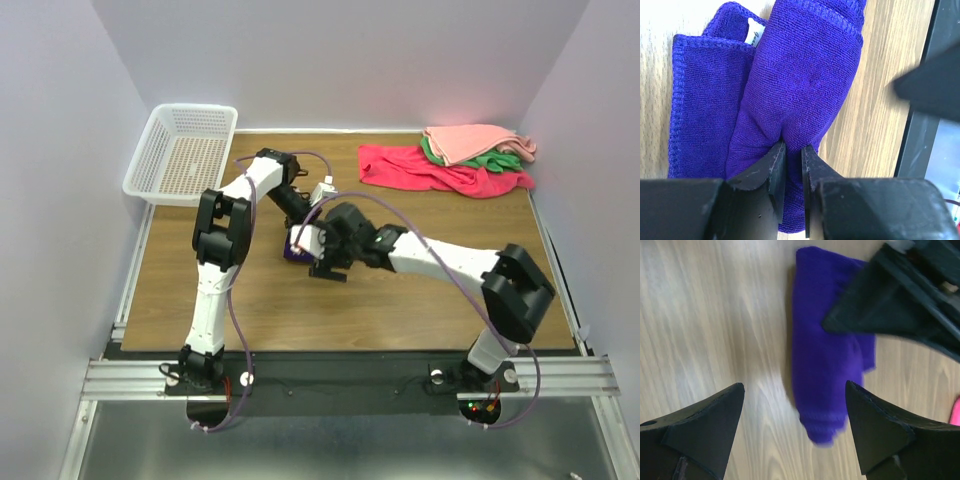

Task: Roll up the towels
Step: Roll the towel

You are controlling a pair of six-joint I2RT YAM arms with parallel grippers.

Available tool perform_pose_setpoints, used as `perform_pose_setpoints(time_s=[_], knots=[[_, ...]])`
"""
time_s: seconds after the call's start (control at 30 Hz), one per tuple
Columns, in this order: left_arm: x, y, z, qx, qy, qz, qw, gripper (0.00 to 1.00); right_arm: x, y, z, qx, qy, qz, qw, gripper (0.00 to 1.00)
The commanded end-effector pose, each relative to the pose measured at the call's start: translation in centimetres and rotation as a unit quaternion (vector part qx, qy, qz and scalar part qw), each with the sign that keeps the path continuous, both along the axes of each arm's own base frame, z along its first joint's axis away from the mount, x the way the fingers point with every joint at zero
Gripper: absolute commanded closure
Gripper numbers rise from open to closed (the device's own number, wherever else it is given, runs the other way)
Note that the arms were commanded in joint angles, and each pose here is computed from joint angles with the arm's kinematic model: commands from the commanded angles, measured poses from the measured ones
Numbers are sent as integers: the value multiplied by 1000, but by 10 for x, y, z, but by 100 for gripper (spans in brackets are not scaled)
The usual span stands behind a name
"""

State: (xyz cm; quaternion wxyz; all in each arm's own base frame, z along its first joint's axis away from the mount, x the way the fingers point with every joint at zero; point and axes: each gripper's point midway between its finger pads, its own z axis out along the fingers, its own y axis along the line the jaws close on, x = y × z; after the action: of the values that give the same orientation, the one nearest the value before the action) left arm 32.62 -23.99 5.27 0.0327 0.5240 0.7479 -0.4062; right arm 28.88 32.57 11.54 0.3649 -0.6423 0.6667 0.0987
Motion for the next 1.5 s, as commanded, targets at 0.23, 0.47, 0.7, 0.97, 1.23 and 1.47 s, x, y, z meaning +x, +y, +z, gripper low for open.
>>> perform_pose_setpoints(time_s=[0.23,0.47,0.7,0.97,1.23,1.47], knots=[[18,21,-57,48,-41,-24,998,87,44,28,-27,-30,-135,-33,990,12],[17,23,-52,44,-47,-24,998,84,46,27,-56,-45,-117,-41,991,29],[39,34,-1,14,-102,20,994,65,41,16,-65,-15,0,-57,998,94],[99,96,107,-14,-214,135,967,52,40,7,-51,23,127,-64,990,99],[82,143,149,-11,-337,194,921,38,47,6,-62,55,276,-92,955,99],[29,137,149,35,-509,152,847,28,50,9,-71,88,387,-103,912,99]])
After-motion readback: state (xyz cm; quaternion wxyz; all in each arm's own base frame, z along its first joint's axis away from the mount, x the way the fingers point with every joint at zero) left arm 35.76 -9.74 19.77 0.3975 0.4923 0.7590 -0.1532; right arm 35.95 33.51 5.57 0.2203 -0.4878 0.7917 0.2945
